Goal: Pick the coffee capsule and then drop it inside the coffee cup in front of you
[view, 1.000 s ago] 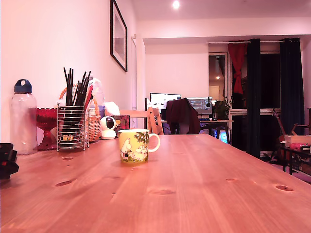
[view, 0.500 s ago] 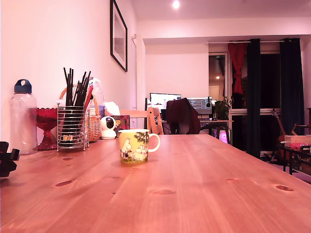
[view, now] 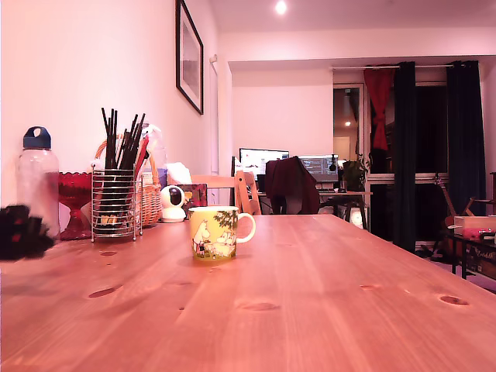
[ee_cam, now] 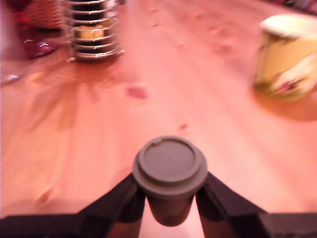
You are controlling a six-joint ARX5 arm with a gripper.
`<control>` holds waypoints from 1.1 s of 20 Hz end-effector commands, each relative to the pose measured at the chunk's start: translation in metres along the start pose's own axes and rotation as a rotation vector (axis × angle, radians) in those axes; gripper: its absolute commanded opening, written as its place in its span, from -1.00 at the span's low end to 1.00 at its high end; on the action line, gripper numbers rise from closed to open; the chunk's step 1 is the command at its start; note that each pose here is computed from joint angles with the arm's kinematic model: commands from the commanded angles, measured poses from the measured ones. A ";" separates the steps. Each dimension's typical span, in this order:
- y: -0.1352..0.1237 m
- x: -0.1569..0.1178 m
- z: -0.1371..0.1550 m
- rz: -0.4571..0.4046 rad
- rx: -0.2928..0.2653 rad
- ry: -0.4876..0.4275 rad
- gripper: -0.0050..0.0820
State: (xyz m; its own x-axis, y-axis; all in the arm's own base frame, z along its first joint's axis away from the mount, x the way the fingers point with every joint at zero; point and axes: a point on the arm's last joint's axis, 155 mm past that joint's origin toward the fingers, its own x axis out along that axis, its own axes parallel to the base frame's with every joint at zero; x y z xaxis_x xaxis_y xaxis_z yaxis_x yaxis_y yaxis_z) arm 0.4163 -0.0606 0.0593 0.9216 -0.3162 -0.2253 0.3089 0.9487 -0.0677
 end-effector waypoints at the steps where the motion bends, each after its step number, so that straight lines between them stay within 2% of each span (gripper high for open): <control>1: -0.007 -0.001 0.023 -0.021 0.016 -0.060 -0.43; 9: -0.057 0.017 0.059 -0.183 -0.014 -0.116 -0.43; 17: -0.105 0.053 0.092 -0.295 0.005 -0.090 -0.43; 22: -0.126 0.067 0.108 -0.335 0.057 -0.077 -0.43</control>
State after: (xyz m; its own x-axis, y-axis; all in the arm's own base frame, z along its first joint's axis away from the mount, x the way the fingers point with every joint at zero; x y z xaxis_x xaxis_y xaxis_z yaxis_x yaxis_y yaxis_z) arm 0.4647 -0.1989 0.1552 0.7859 -0.6050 -0.1277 0.5995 0.7961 -0.0826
